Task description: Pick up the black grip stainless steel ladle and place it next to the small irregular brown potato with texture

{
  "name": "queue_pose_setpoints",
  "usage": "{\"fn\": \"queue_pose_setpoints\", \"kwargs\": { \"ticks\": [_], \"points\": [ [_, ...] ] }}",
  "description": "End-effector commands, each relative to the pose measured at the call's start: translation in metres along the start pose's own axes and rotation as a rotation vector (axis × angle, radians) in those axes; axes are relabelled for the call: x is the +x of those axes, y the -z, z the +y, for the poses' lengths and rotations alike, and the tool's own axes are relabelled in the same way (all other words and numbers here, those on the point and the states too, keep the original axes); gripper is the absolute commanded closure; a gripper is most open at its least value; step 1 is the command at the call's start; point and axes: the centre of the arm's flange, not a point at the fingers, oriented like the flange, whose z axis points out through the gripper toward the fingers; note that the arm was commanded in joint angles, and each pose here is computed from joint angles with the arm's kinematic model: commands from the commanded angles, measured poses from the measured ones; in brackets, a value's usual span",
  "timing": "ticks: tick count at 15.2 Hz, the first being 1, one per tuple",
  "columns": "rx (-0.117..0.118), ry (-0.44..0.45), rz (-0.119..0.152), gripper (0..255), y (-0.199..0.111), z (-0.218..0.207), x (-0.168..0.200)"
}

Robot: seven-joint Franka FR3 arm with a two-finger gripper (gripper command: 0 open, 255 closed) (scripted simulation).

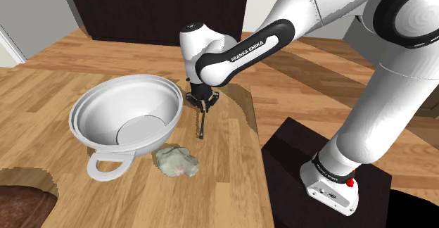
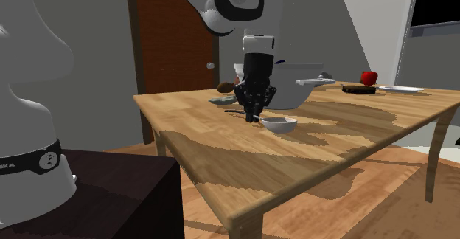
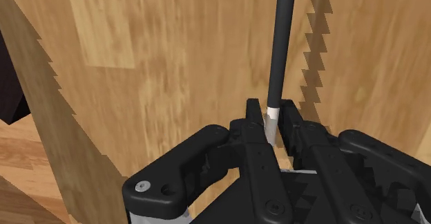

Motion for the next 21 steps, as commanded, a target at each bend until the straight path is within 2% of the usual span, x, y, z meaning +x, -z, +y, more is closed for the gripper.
{"fn": "queue_pose_setpoints", "kwargs": {
  "ticks": [1,7,21],
  "points": [
    [0.0,0.0,0.0,255,0.0,0.0,0.0],
    [0.0,0.0,0.0,255,0.0,0.0,0.0],
    [0.0,0.0,0.0,255,0.073,0.008,0.002]
  ]
}}
